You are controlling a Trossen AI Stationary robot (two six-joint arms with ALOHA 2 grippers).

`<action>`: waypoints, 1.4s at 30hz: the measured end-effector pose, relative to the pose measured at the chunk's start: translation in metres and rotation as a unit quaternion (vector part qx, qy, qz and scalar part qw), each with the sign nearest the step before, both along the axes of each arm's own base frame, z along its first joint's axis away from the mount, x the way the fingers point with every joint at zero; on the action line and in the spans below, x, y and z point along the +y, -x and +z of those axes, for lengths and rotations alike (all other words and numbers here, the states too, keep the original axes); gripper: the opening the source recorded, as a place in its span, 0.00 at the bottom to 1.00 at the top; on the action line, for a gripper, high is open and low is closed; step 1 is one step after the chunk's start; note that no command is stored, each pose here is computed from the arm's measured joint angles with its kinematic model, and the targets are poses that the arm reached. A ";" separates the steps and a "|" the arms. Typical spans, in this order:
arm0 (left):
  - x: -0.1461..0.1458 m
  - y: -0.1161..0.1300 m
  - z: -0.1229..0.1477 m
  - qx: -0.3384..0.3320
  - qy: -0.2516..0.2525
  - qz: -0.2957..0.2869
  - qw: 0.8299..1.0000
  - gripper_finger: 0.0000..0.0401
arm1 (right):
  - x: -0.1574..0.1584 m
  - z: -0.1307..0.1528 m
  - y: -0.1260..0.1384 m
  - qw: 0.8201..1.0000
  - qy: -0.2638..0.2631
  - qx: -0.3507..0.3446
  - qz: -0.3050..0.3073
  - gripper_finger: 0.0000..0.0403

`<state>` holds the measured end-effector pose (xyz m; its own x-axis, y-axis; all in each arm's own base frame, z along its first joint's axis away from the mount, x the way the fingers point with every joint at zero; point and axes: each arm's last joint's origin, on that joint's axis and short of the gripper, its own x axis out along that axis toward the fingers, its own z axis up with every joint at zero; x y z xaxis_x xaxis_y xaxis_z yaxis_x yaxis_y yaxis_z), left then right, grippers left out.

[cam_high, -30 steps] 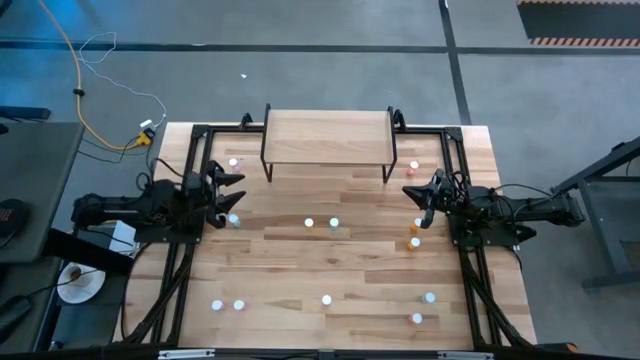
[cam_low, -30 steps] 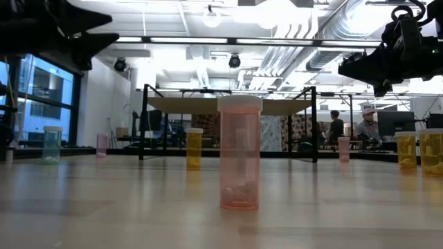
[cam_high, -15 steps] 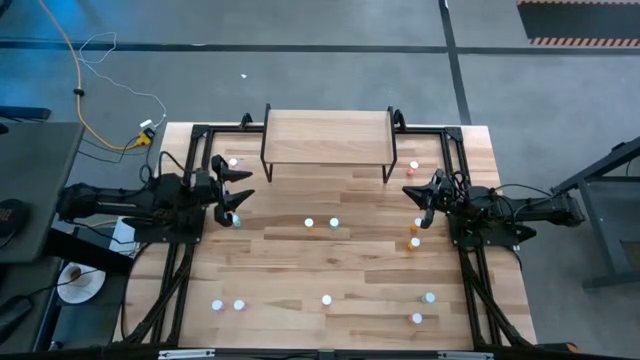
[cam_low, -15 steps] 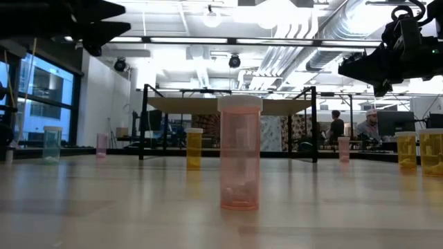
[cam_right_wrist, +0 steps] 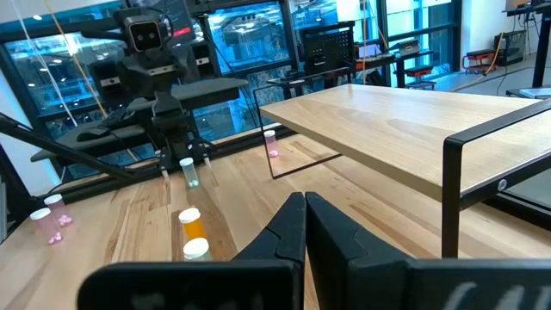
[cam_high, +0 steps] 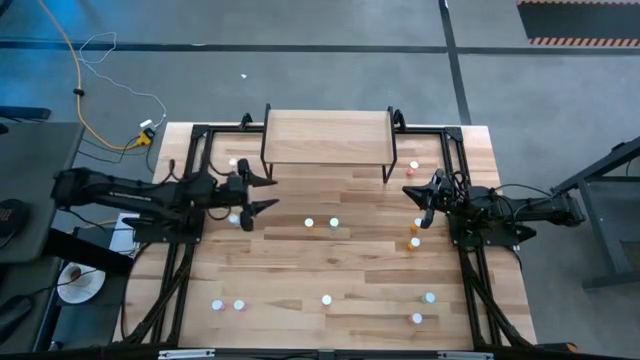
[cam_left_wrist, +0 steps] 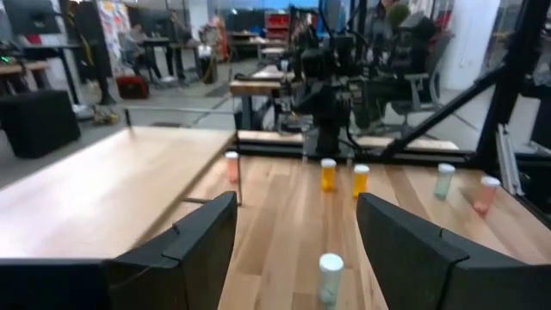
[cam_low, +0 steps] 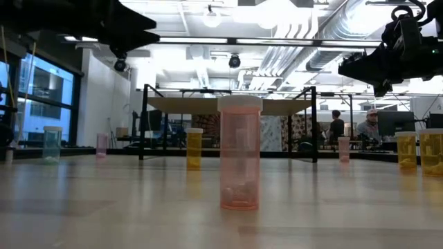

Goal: Pick and place medicine bottles onto shelf by color
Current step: Put the left orange pill bottle on the shelf

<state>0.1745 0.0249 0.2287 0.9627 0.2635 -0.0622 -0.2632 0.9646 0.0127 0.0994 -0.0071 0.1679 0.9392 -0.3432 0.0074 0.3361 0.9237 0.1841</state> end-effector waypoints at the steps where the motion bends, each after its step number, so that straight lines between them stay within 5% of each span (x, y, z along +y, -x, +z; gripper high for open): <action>1: 0.000 -0.003 -0.001 0.005 0.001 -0.005 1.000 0.58 | 0.000 0.000 0.000 1.000 0.000 0.000 0.000 0.00; 12: -0.008 -0.030 -0.023 0.075 0.021 -0.030 0.996 0.58 | 0.000 0.000 0.000 1.000 0.000 0.000 0.000 0.00; 42: -0.009 -0.085 -0.080 0.139 0.025 -0.037 0.989 0.58 | 0.000 0.000 0.000 1.000 0.000 0.000 0.000 0.00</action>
